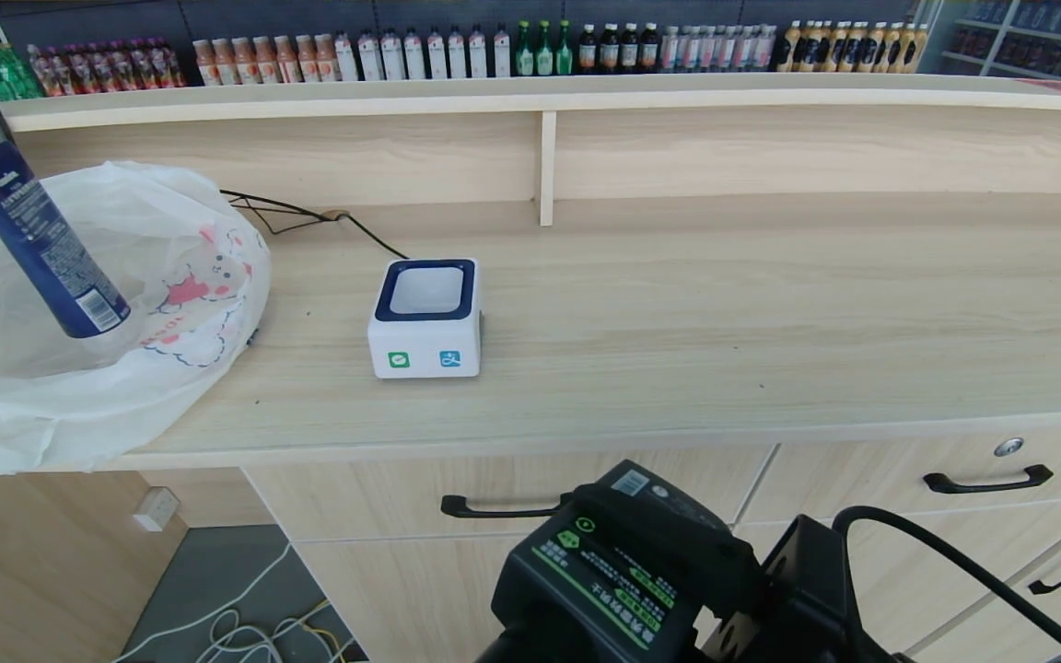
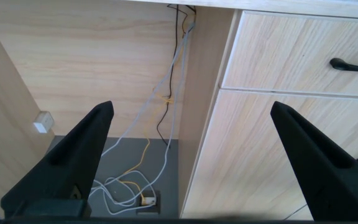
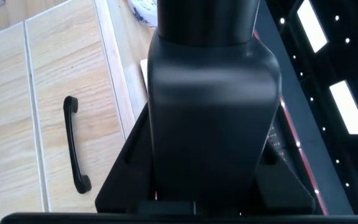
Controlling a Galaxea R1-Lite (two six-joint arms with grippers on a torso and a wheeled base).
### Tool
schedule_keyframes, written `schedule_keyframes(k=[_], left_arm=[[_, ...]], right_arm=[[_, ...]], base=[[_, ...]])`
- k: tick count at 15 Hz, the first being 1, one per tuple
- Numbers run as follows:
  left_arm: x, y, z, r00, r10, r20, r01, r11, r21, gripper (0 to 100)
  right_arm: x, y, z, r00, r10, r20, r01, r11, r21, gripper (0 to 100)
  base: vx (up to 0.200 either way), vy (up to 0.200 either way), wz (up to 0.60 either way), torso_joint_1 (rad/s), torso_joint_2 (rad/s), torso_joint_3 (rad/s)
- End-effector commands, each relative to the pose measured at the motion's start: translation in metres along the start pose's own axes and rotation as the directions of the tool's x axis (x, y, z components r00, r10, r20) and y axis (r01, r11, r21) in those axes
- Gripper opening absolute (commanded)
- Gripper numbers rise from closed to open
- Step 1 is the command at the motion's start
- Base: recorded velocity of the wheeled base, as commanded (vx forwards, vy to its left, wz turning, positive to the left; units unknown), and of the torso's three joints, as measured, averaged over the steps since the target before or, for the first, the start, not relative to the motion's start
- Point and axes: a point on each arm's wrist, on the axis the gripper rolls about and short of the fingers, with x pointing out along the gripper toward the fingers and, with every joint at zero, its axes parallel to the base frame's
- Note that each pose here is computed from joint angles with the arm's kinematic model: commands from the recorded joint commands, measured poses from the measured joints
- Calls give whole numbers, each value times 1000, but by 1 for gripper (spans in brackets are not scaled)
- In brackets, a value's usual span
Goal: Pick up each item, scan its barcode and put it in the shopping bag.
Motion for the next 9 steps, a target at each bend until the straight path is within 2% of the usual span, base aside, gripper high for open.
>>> schedule_keyframes(k=[1, 9], left_arm=[[0, 0, 0, 1000, 0, 1, 0, 1000, -2, 100], [0, 0, 0, 1000, 0, 1, 0, 1000, 1, 100]], right_arm=[[2, -2, 1, 1000, -9, 4, 9, 1000, -13, 0], [0, -7, 0, 1000, -29, 12, 30, 994, -102, 0]], base=[[0, 0, 0, 0, 0, 0], [0, 0, 0, 0, 0, 0]])
